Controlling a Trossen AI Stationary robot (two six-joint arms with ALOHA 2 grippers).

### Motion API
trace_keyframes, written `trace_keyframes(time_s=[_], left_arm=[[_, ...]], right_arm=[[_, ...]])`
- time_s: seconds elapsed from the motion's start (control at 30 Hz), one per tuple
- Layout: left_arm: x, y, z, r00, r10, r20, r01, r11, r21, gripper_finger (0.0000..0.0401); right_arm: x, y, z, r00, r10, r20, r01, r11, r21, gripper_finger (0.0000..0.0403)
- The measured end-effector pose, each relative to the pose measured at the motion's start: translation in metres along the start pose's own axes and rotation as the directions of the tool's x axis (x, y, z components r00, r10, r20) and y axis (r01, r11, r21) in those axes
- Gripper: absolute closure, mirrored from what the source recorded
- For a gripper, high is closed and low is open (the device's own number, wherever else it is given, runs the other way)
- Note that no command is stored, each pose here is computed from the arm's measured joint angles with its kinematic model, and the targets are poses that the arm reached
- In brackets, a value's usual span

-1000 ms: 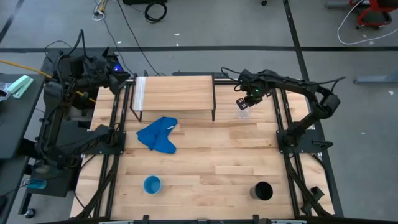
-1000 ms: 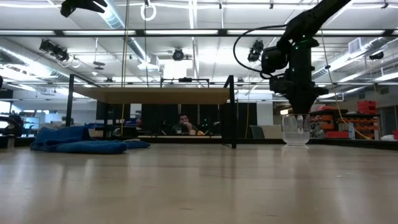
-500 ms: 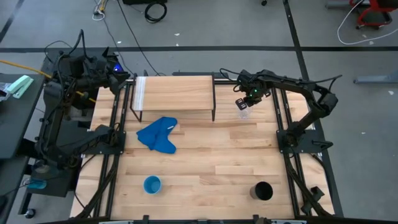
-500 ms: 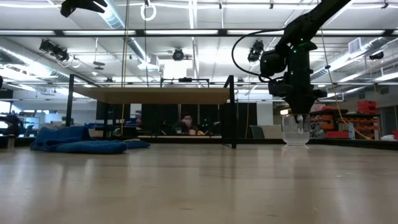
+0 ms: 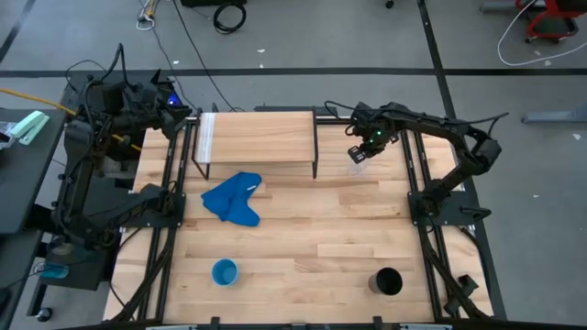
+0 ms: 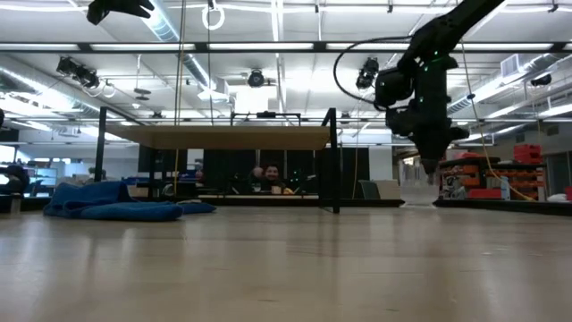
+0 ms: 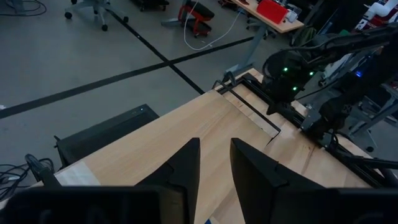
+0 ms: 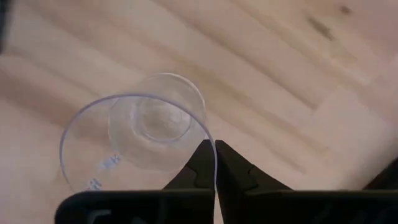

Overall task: Stack small to large cups/mugs on shelf
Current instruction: Move the transparent mug to the middle of the table

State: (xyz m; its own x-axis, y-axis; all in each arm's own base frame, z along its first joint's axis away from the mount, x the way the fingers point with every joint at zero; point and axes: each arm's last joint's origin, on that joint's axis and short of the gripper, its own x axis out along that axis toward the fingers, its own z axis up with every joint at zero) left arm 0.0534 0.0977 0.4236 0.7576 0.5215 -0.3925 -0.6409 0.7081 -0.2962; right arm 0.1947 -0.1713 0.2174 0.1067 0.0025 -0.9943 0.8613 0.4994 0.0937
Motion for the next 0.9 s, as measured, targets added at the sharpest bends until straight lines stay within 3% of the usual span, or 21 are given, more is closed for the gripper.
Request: trace_keyframes(time_s=[0.53,0.73,0.9], left_arm=[[0.004,0.002,0.001,1.0,0.0,-0.01,0.0,1.0,-0.006,0.0316],[0.012,0.007,0.003,0.999,0.002,-0.036,-0.002,1.0,-0.023,0.0313],[0.018,0.011,0.004,0.999,0.002,-0.055,-0.004,0.999,-0.035,0.0314]], right_arm=[[-0.148,0.051,-0.081,0.979,0.138,0.149,-0.116,0.982,-0.148,0.0401],[-0.168,0.088,-0.096,0.978,0.167,0.124,-0.133,0.961,-0.244,0.0402],[-0.169,0.132,-0.097,0.979,0.145,0.147,-0.084,0.93,-0.359,0.0402]])
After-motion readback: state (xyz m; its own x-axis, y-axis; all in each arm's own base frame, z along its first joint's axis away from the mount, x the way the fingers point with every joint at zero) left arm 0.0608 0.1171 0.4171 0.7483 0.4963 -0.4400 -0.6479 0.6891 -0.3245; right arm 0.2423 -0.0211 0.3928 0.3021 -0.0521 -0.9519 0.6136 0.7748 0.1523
